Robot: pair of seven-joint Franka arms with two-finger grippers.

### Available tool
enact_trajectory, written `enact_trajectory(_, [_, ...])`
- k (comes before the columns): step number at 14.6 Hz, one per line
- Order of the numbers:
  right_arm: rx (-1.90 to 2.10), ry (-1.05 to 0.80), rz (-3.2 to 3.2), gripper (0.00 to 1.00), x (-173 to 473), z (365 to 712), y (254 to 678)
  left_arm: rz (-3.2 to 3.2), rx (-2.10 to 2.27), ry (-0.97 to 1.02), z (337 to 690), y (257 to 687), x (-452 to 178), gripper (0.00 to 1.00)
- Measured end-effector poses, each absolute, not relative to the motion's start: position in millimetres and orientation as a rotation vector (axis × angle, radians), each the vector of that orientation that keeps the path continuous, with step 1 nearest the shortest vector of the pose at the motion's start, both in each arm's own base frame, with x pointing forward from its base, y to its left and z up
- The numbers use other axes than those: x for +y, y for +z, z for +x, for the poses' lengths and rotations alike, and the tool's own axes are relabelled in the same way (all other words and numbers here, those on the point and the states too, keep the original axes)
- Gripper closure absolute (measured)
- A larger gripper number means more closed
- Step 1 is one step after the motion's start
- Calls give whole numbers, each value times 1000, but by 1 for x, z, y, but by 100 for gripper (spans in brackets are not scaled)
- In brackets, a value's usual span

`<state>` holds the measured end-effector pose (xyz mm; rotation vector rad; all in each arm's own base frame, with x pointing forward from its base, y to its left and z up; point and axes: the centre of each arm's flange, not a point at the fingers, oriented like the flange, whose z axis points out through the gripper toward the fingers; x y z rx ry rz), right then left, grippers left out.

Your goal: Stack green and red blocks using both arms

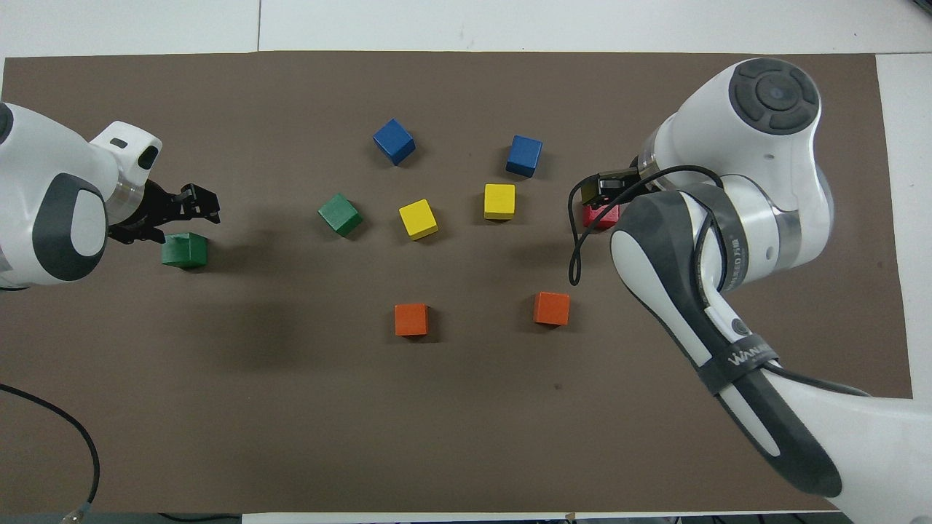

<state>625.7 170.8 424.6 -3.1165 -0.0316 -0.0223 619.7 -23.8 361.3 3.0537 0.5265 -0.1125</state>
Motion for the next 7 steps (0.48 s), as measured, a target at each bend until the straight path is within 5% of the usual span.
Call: enact_trajectory(7, [4,-24,-3113,0,165,647,369,2929,1004,-71,620,388,-169,0])
